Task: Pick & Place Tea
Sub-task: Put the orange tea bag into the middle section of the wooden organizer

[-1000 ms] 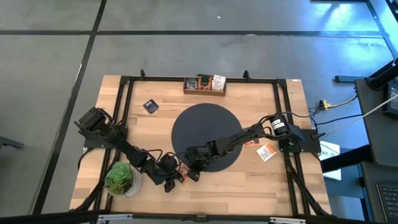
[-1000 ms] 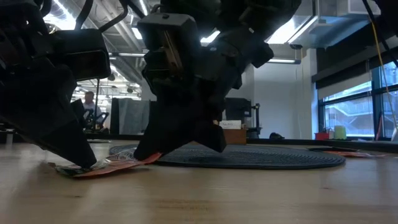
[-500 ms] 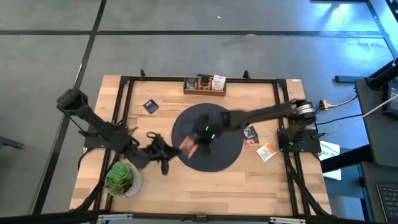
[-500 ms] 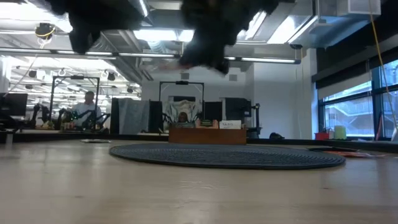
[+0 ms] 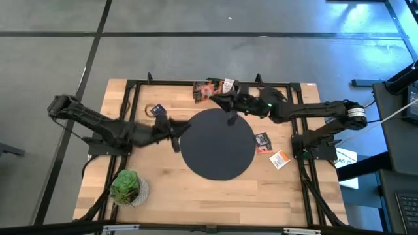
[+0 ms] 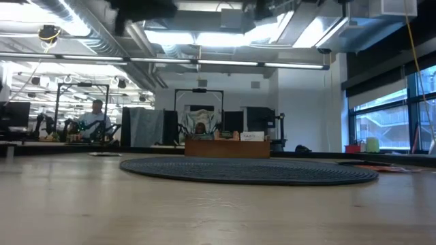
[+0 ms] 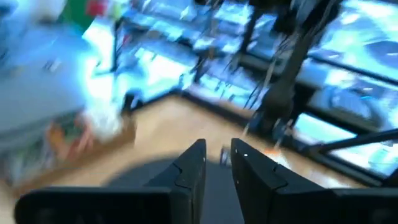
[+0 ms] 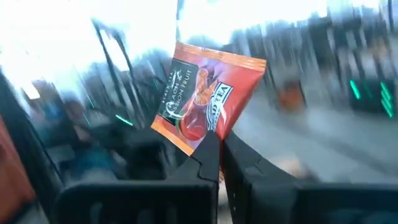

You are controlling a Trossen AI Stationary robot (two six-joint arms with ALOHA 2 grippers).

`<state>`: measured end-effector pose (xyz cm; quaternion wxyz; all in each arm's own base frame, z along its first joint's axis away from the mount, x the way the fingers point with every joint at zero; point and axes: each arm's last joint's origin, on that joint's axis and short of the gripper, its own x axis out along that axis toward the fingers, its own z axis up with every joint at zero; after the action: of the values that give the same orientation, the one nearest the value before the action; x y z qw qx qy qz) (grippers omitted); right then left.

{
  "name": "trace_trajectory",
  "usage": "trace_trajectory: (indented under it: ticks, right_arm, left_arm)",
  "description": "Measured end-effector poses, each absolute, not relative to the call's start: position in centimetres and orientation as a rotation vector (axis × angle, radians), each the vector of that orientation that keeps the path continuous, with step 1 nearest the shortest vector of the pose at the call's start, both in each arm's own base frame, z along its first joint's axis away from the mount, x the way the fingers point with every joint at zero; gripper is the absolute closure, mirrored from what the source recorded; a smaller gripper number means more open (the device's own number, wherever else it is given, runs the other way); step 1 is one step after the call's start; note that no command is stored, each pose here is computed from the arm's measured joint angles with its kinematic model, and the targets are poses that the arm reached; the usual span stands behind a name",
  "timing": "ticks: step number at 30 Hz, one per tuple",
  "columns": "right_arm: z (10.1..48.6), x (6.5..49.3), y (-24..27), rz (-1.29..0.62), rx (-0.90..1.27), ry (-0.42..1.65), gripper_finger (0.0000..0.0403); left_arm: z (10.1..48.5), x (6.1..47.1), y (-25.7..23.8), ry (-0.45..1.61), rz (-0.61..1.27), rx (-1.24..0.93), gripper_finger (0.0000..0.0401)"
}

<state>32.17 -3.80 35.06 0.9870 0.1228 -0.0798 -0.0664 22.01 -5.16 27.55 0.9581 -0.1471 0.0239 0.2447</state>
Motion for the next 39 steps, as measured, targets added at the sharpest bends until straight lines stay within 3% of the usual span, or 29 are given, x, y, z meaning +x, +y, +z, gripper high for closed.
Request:
trace_trajectory:
  ticks: [3, 9, 15, 25, 39]
  right_arm:
    - [34.6, 32.0, -3.8, -0.128, 0.238, -0.380, 0.0392]
    - [32.8, 33.1, -4.3, -0.254, 0.212, -0.427, 0.0392]
    - [31.8, 34.3, -4.5, -0.328, 0.156, -0.507, 0.0392]
    - [31.6, 38.2, -4.9, -0.339, 0.074, -0.490, 0.0392]
    - [31.9, 38.5, -4.8, -0.336, 0.026, -0.465, 0.0392]
  left_arm:
    - [29.3, 22.6, -2.6, -0.038, 0.376, -0.189, 0.0314]
    - [31.5, 22.7, 1.7, -0.213, 0.195, 0.030, 0.0278]
    - [31.4, 22.5, 3.9, -0.220, 0.259, -0.018, 0.0263]
    - [31.7, 22.3, 4.4, -0.248, 0.294, 0.011, 0.0272]
    - [32.7, 21.9, 4.6, -0.352, 0.404, 0.039, 0.0278]
